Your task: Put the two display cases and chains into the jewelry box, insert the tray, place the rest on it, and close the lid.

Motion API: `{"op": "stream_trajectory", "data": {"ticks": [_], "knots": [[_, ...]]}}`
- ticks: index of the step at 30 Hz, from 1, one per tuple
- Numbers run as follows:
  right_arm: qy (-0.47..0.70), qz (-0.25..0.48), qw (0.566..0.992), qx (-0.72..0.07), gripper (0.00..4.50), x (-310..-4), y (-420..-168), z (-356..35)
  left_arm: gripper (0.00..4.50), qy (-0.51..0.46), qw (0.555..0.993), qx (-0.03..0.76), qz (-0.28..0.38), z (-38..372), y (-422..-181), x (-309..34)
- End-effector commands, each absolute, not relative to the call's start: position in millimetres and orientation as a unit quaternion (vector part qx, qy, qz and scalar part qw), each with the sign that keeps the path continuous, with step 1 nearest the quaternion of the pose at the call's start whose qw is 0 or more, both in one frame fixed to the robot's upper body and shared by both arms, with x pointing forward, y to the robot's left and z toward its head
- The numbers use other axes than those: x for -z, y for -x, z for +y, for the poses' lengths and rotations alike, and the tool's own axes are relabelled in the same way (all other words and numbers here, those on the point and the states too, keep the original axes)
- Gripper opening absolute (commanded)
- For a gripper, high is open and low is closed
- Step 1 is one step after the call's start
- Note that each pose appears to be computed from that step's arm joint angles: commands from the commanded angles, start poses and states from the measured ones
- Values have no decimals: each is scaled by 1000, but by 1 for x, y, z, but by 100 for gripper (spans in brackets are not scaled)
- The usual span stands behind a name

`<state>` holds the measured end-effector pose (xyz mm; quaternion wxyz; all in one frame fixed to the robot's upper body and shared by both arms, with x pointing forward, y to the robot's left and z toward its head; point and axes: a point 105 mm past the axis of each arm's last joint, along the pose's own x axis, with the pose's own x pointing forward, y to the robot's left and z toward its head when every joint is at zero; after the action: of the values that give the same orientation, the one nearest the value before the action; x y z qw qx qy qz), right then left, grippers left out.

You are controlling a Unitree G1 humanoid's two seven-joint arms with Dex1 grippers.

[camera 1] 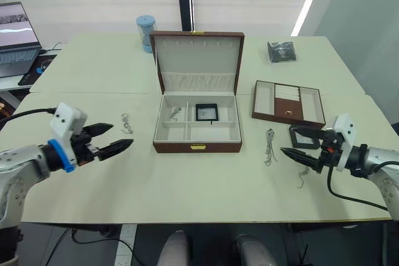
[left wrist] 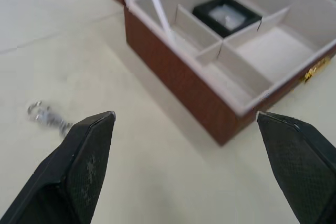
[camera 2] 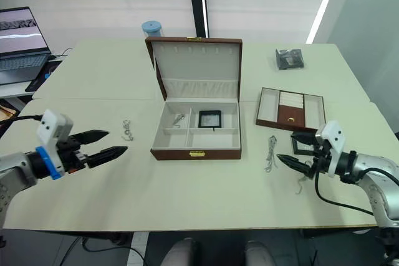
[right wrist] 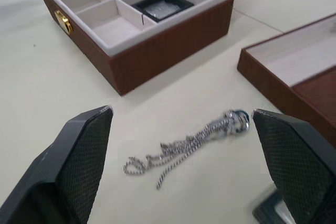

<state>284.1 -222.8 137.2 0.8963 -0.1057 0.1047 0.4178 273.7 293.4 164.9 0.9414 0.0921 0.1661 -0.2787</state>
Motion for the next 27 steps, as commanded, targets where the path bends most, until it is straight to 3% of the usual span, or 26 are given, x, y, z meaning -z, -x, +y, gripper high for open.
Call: {"op": "stream_trajectory", "data": {"ticks": [1,13,27], "knots": [[120,108,900,-404,450,-143,-279,-244,446,-122,947,246,164,317,-268,-173],[162,185,898,-364,450,-130,-267,-293,446,-168,949,149,222,380,-248,-150],[183,215,893,-349,450,-119,-264,-309,446,-184,945,129,238,394,-247,-137]]}}
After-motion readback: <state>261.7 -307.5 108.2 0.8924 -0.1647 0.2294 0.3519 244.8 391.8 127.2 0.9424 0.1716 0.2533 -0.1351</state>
